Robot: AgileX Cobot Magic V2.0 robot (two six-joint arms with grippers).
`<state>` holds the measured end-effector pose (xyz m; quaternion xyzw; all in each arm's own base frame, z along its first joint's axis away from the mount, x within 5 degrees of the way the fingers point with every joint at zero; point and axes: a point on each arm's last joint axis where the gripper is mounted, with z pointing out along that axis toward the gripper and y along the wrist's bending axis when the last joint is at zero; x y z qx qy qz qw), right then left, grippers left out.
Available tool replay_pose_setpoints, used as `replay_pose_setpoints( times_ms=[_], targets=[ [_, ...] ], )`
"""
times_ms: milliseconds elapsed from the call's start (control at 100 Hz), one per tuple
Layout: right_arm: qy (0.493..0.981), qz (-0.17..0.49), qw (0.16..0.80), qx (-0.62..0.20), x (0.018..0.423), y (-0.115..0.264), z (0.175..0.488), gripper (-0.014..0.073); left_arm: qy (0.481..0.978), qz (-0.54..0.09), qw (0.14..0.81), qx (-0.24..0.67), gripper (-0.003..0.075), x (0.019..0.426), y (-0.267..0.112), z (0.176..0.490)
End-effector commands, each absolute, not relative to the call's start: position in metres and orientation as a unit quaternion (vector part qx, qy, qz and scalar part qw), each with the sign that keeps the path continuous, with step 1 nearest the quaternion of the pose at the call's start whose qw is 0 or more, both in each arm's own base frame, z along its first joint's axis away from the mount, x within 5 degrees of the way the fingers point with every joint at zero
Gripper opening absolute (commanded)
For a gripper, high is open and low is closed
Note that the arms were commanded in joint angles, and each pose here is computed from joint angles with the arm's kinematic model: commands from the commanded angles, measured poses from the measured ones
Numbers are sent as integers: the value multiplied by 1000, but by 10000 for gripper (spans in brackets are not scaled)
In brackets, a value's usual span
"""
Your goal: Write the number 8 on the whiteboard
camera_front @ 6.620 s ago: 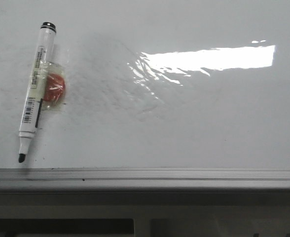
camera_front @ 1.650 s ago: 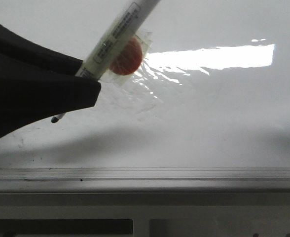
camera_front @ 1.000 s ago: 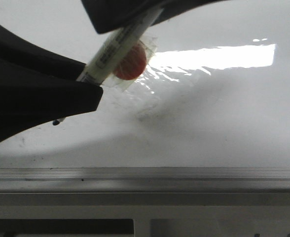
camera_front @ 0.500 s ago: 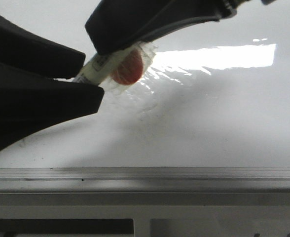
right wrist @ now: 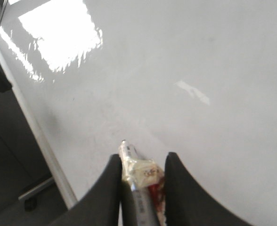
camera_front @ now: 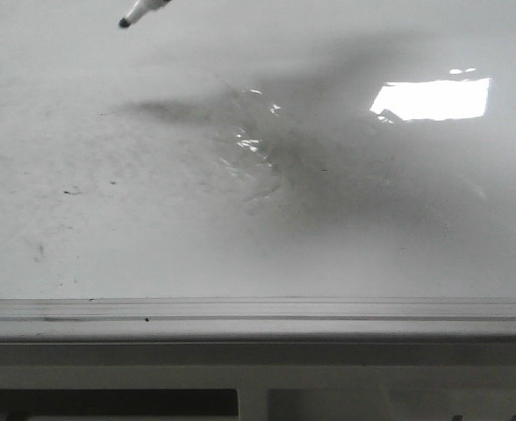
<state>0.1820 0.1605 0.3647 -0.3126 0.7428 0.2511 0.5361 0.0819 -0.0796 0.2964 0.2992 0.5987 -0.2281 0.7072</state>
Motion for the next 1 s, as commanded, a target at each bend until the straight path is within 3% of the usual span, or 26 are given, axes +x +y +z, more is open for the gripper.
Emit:
replay_pose_setpoints(
  times_ms=[0, 330, 460, 730, 840, 990],
  targets=[
    [726, 250, 581, -270, 190, 149, 391, -48, 582, -226, 734, 268, 365, 82, -73, 311],
    [781, 233, 511, -273, 220, 155, 357, -48, 585, -206, 745, 245, 365, 86, -67, 313],
    [785, 212, 490, -314, 214, 152, 353, -42, 586, -207, 745, 245, 365, 86, -67, 313],
    [820, 211, 432, -310, 204, 143, 330, -42, 585, -207, 745, 244, 365, 86, -67, 313],
    [811, 216, 454, -300, 209, 151, 329, -42, 585, -207, 745, 244, 365, 86, -67, 313],
    [781, 213, 517, -279, 214, 153, 351, -42, 584, -207, 746, 244, 365, 85, -67, 313]
  ],
)
